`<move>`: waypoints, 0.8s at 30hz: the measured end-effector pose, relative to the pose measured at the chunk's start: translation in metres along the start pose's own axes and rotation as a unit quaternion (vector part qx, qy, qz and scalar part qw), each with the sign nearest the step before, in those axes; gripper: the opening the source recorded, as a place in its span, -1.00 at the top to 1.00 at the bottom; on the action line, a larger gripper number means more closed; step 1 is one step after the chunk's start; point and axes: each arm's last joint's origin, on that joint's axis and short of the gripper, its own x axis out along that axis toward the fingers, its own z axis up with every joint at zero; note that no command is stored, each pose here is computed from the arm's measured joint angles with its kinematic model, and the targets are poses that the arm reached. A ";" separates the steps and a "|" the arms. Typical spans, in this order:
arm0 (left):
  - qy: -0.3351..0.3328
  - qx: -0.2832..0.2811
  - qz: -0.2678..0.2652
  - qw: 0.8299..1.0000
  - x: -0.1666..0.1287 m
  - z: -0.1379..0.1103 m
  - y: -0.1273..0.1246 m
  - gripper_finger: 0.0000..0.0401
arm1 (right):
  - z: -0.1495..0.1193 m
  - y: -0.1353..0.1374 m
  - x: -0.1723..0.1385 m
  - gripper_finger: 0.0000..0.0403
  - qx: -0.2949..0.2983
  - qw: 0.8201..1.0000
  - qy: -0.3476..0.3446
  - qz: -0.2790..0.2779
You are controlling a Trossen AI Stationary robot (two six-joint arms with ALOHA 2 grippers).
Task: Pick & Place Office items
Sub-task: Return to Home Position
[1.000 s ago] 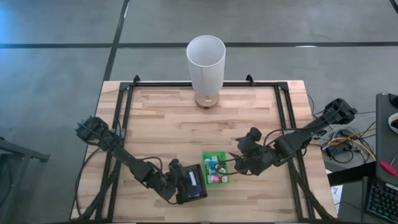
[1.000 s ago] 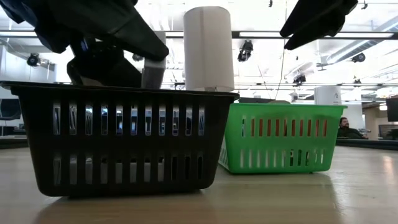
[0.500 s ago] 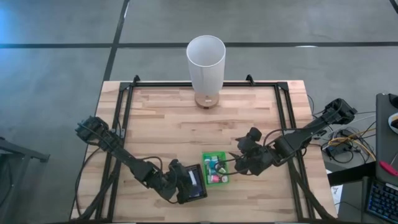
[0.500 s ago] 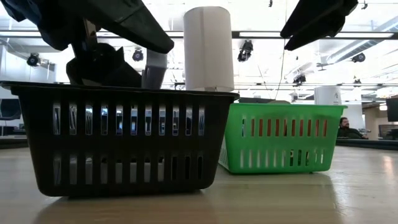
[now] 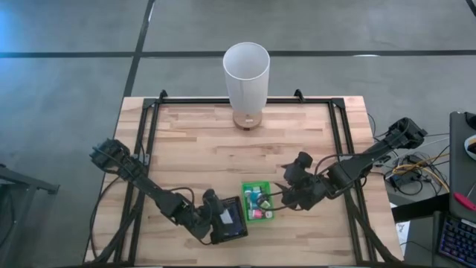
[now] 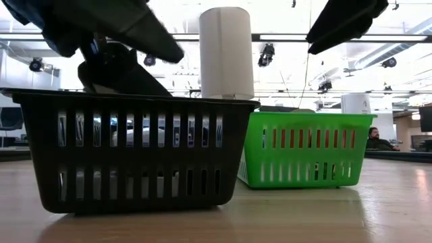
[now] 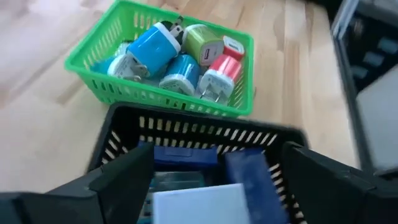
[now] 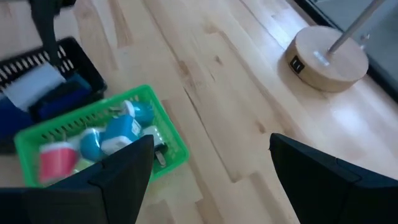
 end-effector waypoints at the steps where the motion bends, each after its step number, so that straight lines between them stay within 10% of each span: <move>1: 0.002 0.020 0.002 1.000 -0.002 0.001 0.001 -0.73 | -0.001 0.000 -0.001 -0.55 -0.013 1.000 0.001 -0.003; 11: -0.043 0.106 0.017 0.993 -0.068 0.038 0.011 -0.74 | -0.039 -0.021 -0.035 -0.55 -0.070 0.993 0.006 -0.090; 24: -0.188 0.078 -0.091 0.975 -0.124 0.001 0.100 -0.74 | -0.105 -0.061 -0.062 -0.55 0.010 0.989 -0.131 0.070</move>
